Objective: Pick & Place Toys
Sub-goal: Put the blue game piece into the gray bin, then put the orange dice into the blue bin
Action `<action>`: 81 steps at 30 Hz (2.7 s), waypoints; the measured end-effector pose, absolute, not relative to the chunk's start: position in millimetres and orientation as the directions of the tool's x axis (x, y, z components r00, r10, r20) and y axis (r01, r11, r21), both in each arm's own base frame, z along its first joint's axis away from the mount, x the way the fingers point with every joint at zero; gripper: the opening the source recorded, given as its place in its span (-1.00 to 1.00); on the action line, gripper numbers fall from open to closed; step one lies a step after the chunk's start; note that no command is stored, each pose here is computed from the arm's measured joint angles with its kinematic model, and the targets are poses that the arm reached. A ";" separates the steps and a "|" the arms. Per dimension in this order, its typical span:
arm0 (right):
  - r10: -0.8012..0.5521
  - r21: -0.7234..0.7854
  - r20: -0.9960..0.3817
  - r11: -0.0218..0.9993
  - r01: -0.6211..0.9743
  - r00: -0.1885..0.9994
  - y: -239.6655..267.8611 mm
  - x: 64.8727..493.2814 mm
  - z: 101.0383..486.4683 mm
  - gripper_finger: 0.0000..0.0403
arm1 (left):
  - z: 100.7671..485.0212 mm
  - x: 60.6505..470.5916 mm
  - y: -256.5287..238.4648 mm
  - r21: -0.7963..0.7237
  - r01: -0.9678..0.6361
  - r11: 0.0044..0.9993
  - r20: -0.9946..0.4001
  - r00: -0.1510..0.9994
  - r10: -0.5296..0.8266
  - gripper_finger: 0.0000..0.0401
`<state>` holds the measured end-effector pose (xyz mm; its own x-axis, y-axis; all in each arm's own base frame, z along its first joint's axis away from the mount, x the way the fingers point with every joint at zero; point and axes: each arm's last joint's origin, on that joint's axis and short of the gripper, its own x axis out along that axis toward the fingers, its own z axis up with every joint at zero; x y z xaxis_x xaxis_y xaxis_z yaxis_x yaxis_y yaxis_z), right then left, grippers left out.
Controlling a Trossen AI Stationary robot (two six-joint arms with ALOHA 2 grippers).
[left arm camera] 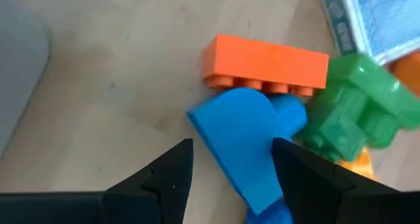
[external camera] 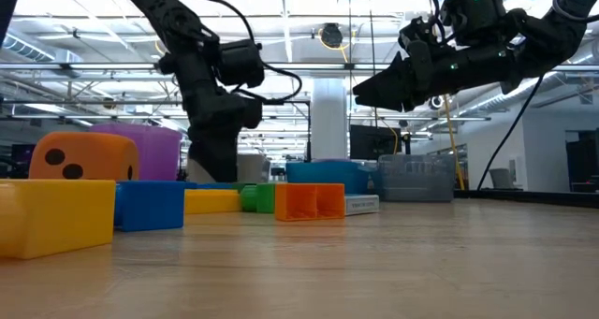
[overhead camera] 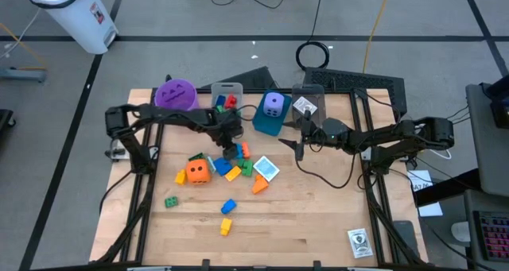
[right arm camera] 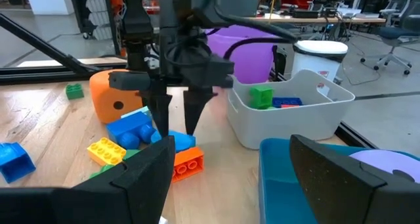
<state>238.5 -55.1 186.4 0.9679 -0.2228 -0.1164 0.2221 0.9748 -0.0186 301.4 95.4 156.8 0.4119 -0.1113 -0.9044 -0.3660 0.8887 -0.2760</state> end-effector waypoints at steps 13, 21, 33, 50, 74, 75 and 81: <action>-0.222 -0.019 -0.118 0.975 0.222 0.968 -55.1 238.4 186.1 0.43 | 154.0 305.1 88.8 -0.309 -0.348 0.885 -0.897 0.415 -0.150 -0.05; -0.223 -0.019 -0.117 0.975 0.222 0.968 -55.2 238.5 186.3 0.43 | 154.0 305.7 83.9 -0.338 -0.321 0.885 -0.891 0.412 -0.191 -0.55; -0.223 -0.019 -0.117 0.975 0.222 0.968 -55.2 238.5 186.3 0.43 | 164.8 300.8 78.5 -0.332 -0.268 0.904 -0.903 0.368 -0.222 -0.97; -0.223 -0.019 -0.108 0.975 0.222 0.969 -55.2 238.6 187.2 0.43 | 237.1 324.0 72.6 -0.171 -0.131 0.976 -0.925 0.362 -0.114 -0.92; -0.224 -0.019 0.020 0.974 0.225 0.974 -55.4 239.3 199.7 0.43 | 239.1 303.0 110.9 -0.143 -0.286 0.948 -0.962 0.265 -0.065 0.07; -0.224 -0.019 0.020 0.974 0.225 0.974 -55.4 239.3 199.7 0.43 | 238.8 301.9 109.7 -0.144 -0.287 0.947 -0.965 0.251 -0.070 0.09; -0.225 -0.019 0.020 0.974 0.225 0.974 -55.4 239.3 199.7 0.43 | 245.5 295.7 100.5 -0.146 -0.274 0.950 -0.971 0.223 -0.085 0.07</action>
